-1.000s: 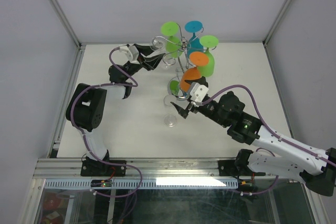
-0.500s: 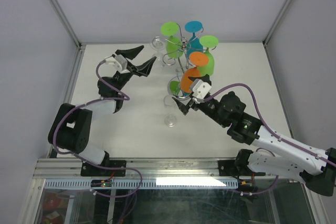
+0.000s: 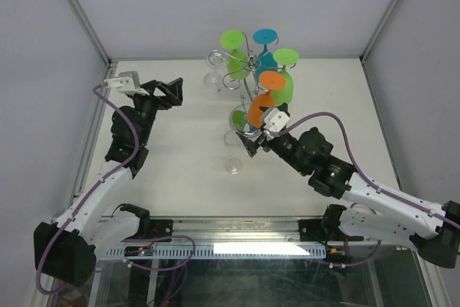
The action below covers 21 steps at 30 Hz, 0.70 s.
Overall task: Place the wine glass upside down on the wine glass rack
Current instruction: Turn the wine glass upside down at the wine rack.
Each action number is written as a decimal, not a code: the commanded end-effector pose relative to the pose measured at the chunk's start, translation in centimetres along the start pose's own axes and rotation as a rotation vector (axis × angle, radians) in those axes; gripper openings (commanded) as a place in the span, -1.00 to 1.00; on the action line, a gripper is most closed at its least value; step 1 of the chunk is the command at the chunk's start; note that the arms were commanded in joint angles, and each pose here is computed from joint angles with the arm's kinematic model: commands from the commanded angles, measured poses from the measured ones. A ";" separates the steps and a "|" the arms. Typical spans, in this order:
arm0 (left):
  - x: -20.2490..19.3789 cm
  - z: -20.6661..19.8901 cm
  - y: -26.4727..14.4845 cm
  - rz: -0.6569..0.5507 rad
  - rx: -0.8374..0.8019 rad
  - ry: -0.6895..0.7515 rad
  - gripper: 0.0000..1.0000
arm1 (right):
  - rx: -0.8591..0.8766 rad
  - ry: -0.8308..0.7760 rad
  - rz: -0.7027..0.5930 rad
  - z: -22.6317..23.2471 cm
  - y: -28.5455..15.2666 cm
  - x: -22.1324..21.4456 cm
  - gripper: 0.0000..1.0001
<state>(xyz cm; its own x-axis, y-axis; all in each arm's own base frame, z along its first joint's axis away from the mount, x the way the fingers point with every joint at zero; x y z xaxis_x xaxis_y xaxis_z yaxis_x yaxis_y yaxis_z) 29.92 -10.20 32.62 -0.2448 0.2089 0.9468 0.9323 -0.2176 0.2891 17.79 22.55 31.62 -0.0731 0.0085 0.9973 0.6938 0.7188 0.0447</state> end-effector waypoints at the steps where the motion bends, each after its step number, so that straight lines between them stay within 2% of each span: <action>1: -3.8 2.5 -3.0 0.431 0.222 0.009 0.98 | 0.011 0.076 -0.019 0.4 0.4 1.7 0.99; 4: -4.6 2.6 -4.1 0.615 0.228 0.061 0.98 | 0.030 0.106 0.042 0.8 0.7 1.5 0.99; 9: -5.4 3.2 -5.0 0.811 0.291 0.093 0.98 | 0.037 0.102 0.152 1.1 1.0 1.0 0.99; 13: -6.2 4.2 -5.8 0.859 0.436 0.077 0.98 | 0.034 0.106 0.131 1.0 0.8 1.0 0.99; 16: -6.8 4.6 -6.1 0.916 0.487 0.087 0.98 | 0.022 0.099 0.166 0.6 0.8 1.2 0.99; 21: -7.1 4.5 -5.3 0.969 0.491 0.096 0.98 | -0.063 0.098 0.190 -1.9 0.7 1.0 0.99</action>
<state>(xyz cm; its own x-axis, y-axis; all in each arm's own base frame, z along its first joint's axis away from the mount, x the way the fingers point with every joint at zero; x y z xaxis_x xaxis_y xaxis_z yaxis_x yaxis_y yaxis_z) 27.46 -6.68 22.05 0.6626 0.0421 0.7478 0.7399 0.1179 -0.6623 18.28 23.16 30.46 0.1372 0.1252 0.9826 0.6823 0.7072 -0.1854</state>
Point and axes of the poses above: each gripper's point midway between its finger pads, its own y axis out along the fingers, its own z axis along the line the jaws close on, x = y × z, the point moved 6 cm from there along -y, back along the fingers, and after that the axes turned 13 degrees about y, right-handed, at the moved point
